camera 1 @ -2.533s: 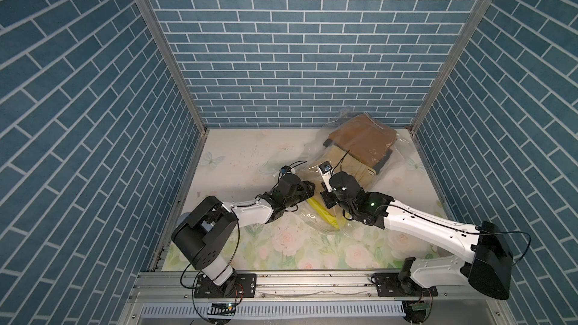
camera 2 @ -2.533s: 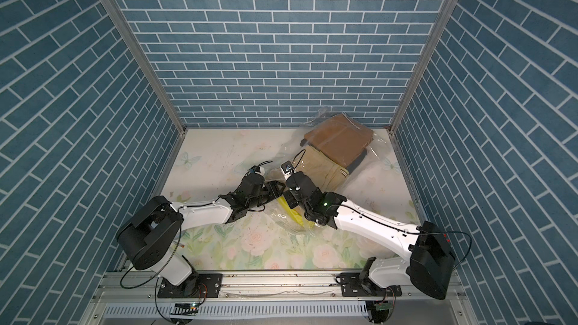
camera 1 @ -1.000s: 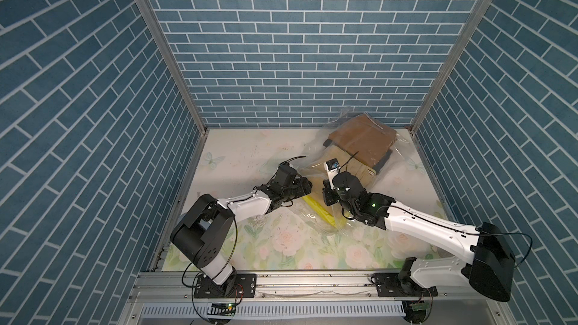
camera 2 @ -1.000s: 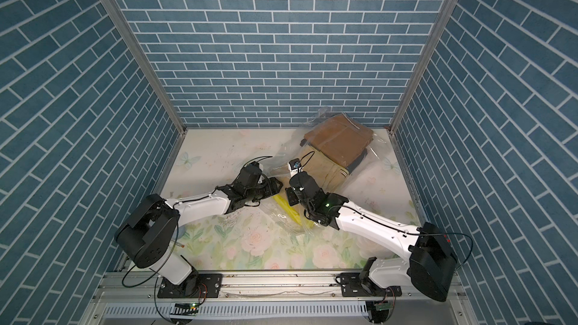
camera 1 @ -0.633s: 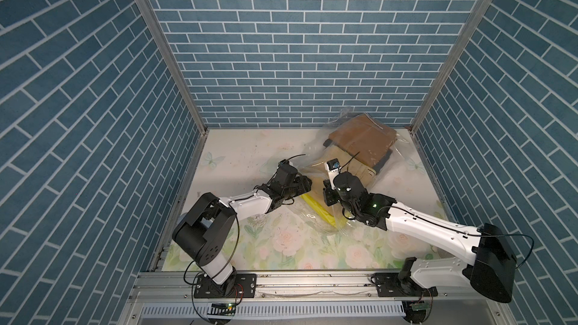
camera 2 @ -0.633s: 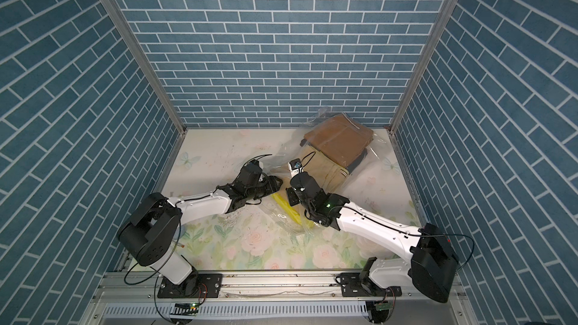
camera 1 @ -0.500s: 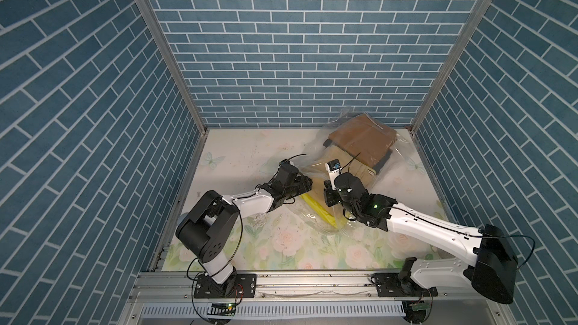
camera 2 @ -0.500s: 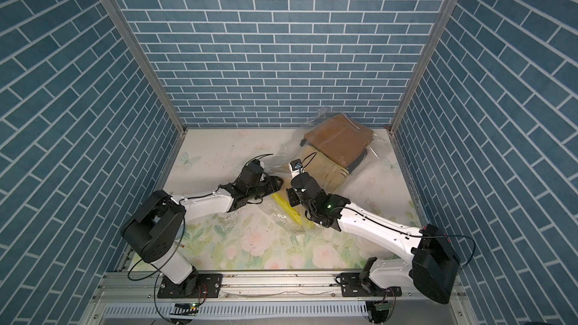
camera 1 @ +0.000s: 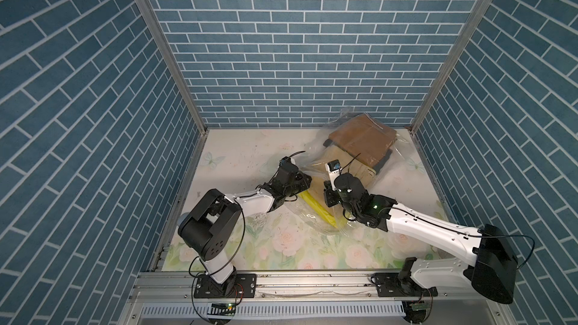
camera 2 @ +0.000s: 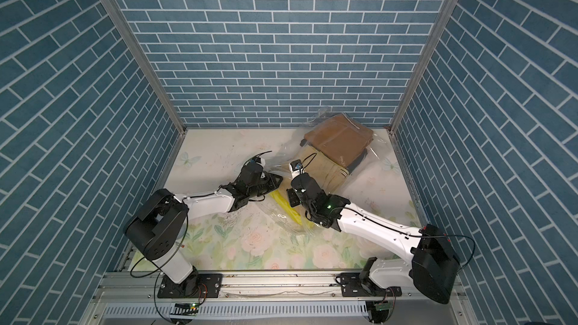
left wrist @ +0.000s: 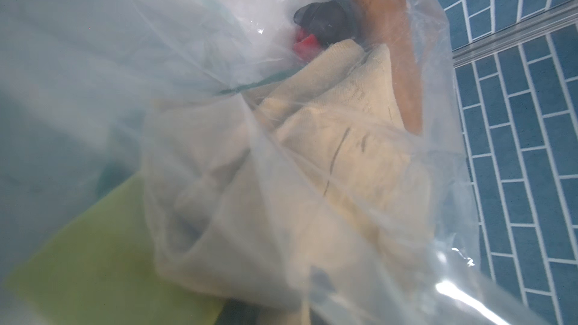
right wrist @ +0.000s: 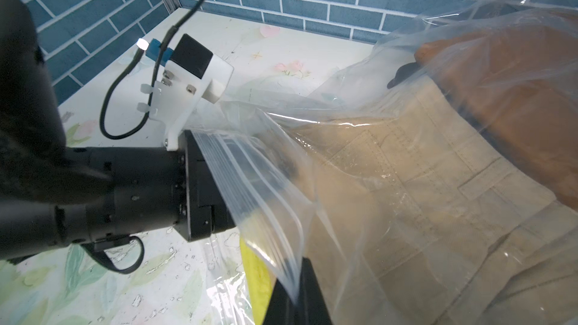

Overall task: Take the trousers out of the vacuum bag
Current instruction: Take out the trousers from the vacuum bag.

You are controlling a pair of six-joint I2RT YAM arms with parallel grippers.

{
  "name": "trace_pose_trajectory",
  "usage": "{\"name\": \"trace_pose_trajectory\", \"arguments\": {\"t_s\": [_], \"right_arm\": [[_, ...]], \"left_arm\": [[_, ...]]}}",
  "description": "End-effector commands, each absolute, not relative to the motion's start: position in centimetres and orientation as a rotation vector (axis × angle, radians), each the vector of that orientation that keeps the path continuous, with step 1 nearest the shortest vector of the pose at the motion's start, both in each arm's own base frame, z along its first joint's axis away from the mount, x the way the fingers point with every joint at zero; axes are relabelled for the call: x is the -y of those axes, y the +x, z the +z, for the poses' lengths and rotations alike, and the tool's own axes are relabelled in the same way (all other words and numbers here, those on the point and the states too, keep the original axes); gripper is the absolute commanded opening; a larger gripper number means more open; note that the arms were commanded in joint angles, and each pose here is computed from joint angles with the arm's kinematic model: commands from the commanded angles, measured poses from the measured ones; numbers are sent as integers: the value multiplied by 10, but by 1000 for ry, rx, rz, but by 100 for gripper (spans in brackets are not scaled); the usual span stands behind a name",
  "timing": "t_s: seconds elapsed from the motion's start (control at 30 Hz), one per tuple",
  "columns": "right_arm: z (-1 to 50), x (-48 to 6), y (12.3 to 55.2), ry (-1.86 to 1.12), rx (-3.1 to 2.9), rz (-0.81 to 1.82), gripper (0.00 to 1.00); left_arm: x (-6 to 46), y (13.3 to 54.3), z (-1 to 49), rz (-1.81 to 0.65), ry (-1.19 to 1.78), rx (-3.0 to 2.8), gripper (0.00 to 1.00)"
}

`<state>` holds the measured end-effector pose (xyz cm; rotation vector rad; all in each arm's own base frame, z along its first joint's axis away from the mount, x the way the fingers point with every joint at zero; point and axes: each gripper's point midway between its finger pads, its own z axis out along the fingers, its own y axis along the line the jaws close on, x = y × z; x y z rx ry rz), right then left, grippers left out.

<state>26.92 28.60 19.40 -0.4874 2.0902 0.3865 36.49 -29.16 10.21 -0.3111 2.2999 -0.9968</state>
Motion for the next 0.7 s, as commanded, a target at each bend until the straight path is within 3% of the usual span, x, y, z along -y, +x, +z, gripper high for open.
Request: {"name": "trace_pose_trajectory", "arguments": {"t_s": [0.0,0.17,0.37,0.67], "right_arm": [[192,-278,270,-435,-2103,374,0],[193,-275,271,-416,-2108,357,0],[189,-270,275,-373,-2120,322,0],[190,-270,276,-371,-2123,317,0]], "left_arm": [[299,365,113,-1045,-279,-2264,19],[294,354,127,-1086,-283,-2244,0],[279,333,143,-1087,-281,-2242,0],[241,290,118,-1017,-325,-2305,0]]}}
